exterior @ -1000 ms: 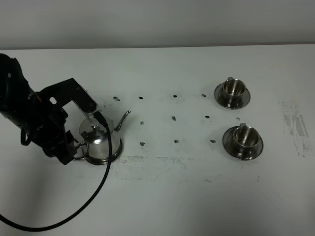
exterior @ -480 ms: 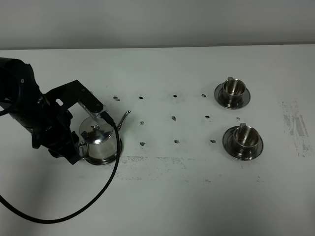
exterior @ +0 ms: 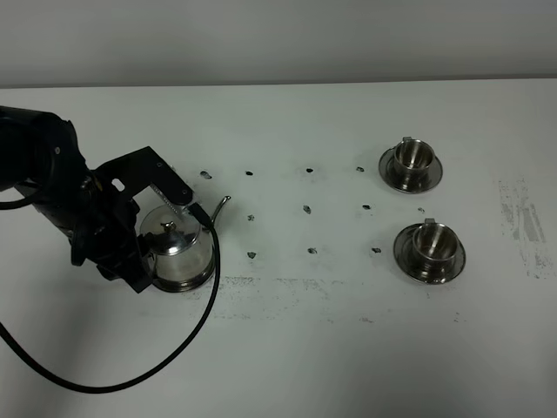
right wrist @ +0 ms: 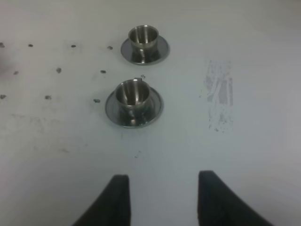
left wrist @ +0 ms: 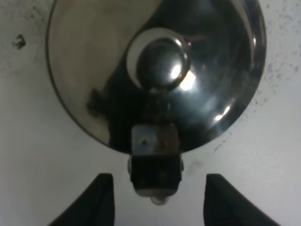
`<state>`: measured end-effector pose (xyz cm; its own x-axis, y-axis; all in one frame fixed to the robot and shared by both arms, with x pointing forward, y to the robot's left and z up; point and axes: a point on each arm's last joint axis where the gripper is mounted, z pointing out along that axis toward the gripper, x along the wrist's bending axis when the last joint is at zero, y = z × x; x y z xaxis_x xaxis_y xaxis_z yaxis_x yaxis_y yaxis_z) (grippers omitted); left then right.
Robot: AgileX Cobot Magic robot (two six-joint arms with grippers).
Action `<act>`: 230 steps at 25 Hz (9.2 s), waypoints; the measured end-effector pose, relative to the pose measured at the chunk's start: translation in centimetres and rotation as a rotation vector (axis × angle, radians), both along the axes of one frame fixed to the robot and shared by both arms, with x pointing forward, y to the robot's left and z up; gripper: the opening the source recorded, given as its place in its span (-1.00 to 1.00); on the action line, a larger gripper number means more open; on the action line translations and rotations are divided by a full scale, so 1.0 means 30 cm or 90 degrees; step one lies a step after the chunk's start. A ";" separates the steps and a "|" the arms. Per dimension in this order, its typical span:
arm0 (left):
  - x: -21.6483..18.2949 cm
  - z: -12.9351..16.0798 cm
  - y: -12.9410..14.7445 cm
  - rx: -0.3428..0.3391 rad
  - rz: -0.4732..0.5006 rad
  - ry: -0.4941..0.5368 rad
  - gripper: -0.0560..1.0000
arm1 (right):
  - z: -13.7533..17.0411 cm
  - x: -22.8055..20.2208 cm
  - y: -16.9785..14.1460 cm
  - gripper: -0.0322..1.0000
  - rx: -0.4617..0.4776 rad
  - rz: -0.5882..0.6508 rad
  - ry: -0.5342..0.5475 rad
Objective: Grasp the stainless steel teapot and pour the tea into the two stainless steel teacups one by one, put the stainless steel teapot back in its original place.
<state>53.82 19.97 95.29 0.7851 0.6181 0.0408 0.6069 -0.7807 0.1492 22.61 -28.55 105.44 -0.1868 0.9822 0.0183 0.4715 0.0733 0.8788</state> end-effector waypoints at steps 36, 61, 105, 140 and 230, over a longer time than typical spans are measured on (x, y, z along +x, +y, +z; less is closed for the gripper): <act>0.028 -0.082 -0.024 0.011 0.032 0.000 -0.09 | 0.000 0.000 0.000 -0.30 0.000 0.000 0.000; 0.005 0.062 -0.014 -0.012 0.019 -0.080 -0.55 | 0.000 0.000 0.000 -0.30 0.000 0.000 0.000; 0.496 0.060 -0.633 0.096 -0.369 -0.256 -0.55 | 0.000 0.000 0.000 -0.30 0.000 0.000 0.000; 0.468 0.058 -0.694 0.166 -0.371 -0.304 -0.55 | 0.000 0.000 0.000 -0.30 0.000 0.000 0.000; 0.479 -0.055 -0.844 0.380 -0.509 -0.445 -0.55 | 0.000 0.000 0.000 -0.30 0.000 0.000 0.000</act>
